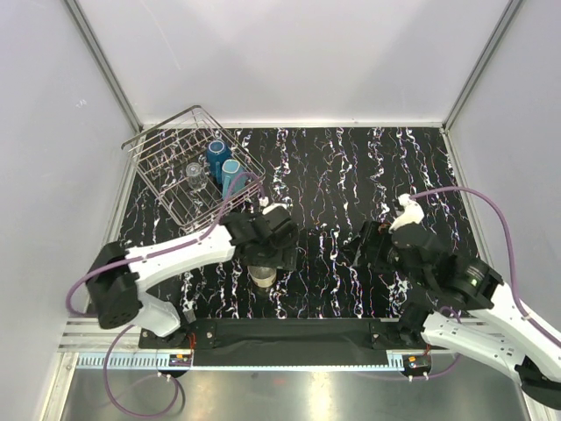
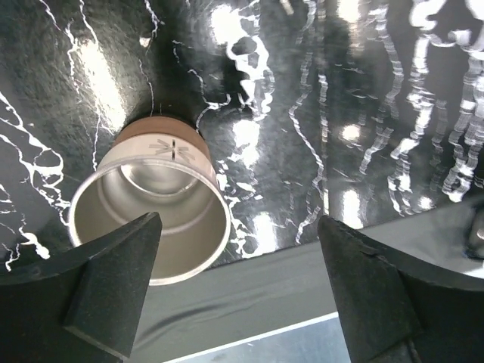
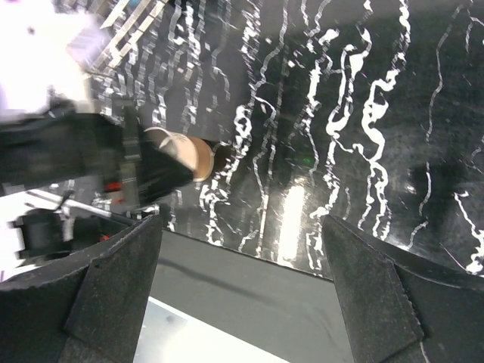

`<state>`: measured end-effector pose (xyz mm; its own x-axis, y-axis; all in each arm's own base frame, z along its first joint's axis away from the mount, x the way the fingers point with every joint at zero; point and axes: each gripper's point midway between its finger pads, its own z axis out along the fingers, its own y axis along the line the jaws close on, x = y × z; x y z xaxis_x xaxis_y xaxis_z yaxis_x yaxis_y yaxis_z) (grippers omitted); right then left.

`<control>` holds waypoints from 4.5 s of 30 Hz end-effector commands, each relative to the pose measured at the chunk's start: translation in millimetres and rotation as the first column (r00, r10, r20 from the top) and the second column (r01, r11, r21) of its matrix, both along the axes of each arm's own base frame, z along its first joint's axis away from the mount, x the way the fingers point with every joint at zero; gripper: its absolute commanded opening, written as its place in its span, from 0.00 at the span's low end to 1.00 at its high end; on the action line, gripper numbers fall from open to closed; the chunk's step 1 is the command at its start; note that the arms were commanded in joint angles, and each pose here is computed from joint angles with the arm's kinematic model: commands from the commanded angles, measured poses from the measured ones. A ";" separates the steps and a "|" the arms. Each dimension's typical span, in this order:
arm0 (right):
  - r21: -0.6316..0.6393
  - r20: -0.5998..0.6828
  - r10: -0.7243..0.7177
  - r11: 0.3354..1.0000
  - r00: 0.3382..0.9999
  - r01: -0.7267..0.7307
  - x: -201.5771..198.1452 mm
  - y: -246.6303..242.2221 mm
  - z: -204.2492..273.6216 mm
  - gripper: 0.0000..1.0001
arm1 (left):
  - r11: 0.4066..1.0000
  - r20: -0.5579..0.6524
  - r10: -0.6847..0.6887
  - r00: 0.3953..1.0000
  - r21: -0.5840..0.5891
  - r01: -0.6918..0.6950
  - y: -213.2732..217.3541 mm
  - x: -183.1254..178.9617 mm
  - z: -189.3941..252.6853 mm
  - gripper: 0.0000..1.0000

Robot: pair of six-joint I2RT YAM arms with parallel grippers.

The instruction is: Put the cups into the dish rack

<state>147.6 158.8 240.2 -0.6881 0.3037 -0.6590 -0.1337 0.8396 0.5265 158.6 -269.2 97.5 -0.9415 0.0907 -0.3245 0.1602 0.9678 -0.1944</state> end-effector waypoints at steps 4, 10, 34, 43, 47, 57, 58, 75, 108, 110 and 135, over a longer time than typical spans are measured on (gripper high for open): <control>-0.057 -0.009 -0.018 0.998 1.000 0.017 15.4 10.5 5.1 0.94 | 0.992 0.205 -0.056 0.977 -0.101 0.078 16.0 7.3 75.6 0.97; -0.110 -0.048 0.081 0.990 0.996 -0.086 25.4 42.5 -2.0 0.94 | 0.996 0.346 0.032 0.938 -0.092 -0.001 75.7 4.1 110.2 0.99; -0.034 -0.405 0.304 0.937 0.862 -0.347 42.0 216.2 -102.2 0.77 | 0.940 0.285 0.329 0.900 -0.195 -0.281 165.1 47.6 91.8 0.99; -0.078 -0.453 0.259 0.942 0.853 -0.327 37.9 217.8 -130.7 0.71 | 0.948 0.298 0.288 0.910 -0.224 -0.227 161.5 46.4 94.4 0.99; -0.072 -0.465 0.260 0.942 0.846 -0.329 37.0 220.3 -138.3 0.64 | 0.946 0.298 0.277 0.914 -0.252 -0.204 156.4 46.2 97.3 0.99; -0.105 -0.472 0.248 0.937 0.846 -0.334 38.8 218.0 -155.8 0.51 | 0.936 0.270 0.271 0.924 -0.298 -0.188 147.6 44.7 99.8 0.99; -0.112 -0.470 0.242 0.937 0.849 -0.330 39.9 217.2 -157.6 0.49 | 0.935 0.272 0.271 0.923 -0.303 -0.185 147.1 44.7 101.4 0.99; -0.131 -0.368 0.244 0.942 0.897 -0.310 46.8 201.5 -137.7 0.00 | 0.892 0.286 0.253 0.924 -0.440 -0.108 126.6 39.2 144.0 0.99; 0.277 0.585 0.285 0.809 0.759 -0.518 18.1 76.1 164.8 0.00 | 0.158 0.277 0.168 0.946 -0.955 0.252 -20.3 35.0 324.2 0.99; 0.270 0.598 0.292 0.804 0.747 -0.530 15.6 76.0 167.8 0.00 | 0.121 0.262 0.138 0.955 -0.962 0.247 -25.3 30.8 325.7 0.99; 0.290 0.687 0.251 0.765 0.681 -0.575 6.8 73.9 183.6 0.00 | -0.107 0.172 -0.043 0.984 -0.980 0.167 -32.3 -15.2 322.0 0.99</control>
